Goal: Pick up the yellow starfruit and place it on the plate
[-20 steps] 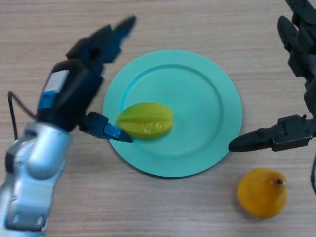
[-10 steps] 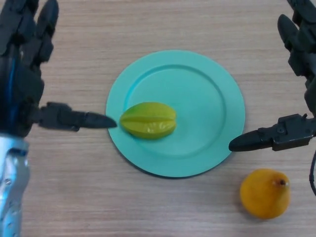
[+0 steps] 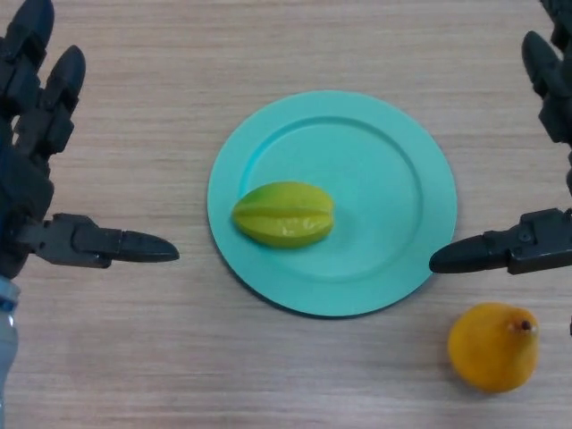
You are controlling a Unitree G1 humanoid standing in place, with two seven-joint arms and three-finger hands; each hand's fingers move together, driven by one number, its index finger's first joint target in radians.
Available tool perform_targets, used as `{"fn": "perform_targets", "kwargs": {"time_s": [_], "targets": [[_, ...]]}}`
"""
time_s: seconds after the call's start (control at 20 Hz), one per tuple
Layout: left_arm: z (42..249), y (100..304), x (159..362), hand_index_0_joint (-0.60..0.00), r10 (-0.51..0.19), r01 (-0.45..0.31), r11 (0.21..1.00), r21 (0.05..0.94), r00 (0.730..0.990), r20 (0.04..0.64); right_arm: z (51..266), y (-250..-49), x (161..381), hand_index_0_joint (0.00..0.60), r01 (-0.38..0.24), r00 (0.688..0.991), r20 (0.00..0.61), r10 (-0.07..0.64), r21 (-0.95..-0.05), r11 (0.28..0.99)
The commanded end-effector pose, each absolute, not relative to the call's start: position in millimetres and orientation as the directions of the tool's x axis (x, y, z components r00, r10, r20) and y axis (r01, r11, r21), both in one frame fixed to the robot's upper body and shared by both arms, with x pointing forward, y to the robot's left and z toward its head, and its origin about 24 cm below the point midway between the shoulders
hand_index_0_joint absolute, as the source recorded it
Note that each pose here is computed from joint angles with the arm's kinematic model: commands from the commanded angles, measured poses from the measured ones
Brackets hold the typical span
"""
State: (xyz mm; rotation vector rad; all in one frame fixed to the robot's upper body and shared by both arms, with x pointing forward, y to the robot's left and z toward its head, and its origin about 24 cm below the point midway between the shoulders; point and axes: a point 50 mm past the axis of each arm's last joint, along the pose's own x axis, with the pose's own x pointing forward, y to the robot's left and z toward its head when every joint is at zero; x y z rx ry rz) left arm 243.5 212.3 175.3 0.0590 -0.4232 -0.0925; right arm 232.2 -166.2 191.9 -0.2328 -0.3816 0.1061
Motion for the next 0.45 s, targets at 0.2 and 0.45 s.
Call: {"fn": "perform_targets", "kwargs": {"time_s": [0.2, 0.45], "targets": [[211.9, 218.5, 230.5, 0.000, -0.093, 0.042, 0.994, 0.101, 0.814, 0.573, 220.0, -166.4, 221.3, 0.000, -0.038, 0.816, 0.553, 0.166, -0.234, 0.971], [212.5, 218.9, 229.6, 0.000, -0.094, 0.036, 0.993, 0.111, 0.807, 0.583, 220.0, -164.7, 219.2, 0.000, -0.036, 0.816, 0.553, 0.170, -0.244, 0.969]]}}
